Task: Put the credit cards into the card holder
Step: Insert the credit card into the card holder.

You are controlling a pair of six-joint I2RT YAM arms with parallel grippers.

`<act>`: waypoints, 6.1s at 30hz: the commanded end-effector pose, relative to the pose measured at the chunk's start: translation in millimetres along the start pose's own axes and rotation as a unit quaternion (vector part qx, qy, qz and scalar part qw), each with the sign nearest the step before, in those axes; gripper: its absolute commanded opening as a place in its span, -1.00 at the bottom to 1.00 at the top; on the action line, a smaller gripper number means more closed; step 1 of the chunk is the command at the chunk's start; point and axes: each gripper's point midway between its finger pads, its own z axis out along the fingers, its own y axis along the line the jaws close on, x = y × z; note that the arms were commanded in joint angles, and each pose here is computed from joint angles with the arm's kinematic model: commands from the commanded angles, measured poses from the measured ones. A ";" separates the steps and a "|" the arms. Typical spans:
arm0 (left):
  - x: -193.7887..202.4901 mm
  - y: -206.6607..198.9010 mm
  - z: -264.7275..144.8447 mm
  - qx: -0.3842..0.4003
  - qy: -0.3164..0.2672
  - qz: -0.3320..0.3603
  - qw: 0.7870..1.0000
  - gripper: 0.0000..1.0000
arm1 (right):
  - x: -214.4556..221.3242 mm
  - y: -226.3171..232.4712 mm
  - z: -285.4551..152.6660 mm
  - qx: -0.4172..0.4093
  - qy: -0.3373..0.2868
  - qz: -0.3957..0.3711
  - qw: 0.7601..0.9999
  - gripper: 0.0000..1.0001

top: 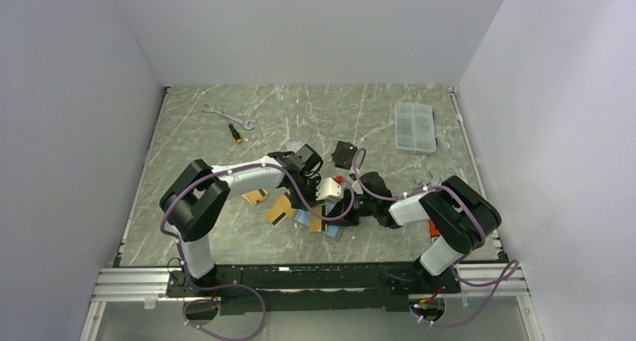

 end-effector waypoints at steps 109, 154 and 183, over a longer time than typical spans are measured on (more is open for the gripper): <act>-4.8 -31.4 -1.2 0.106 0.023 -0.108 0.988 -0.46 | -36.7 -40.5 -33.2 0.269 -0.103 -0.031 0.957 -1.00; 4.4 -37.1 -15.2 0.095 0.031 -0.096 0.990 -0.46 | -31.9 -5.7 -32.0 0.169 -0.082 -0.027 0.982 -1.00; -0.8 -0.6 -88.7 0.052 -0.021 -0.136 0.989 -0.13 | -46.9 22.9 -59.0 0.145 -0.104 -0.053 0.982 -0.54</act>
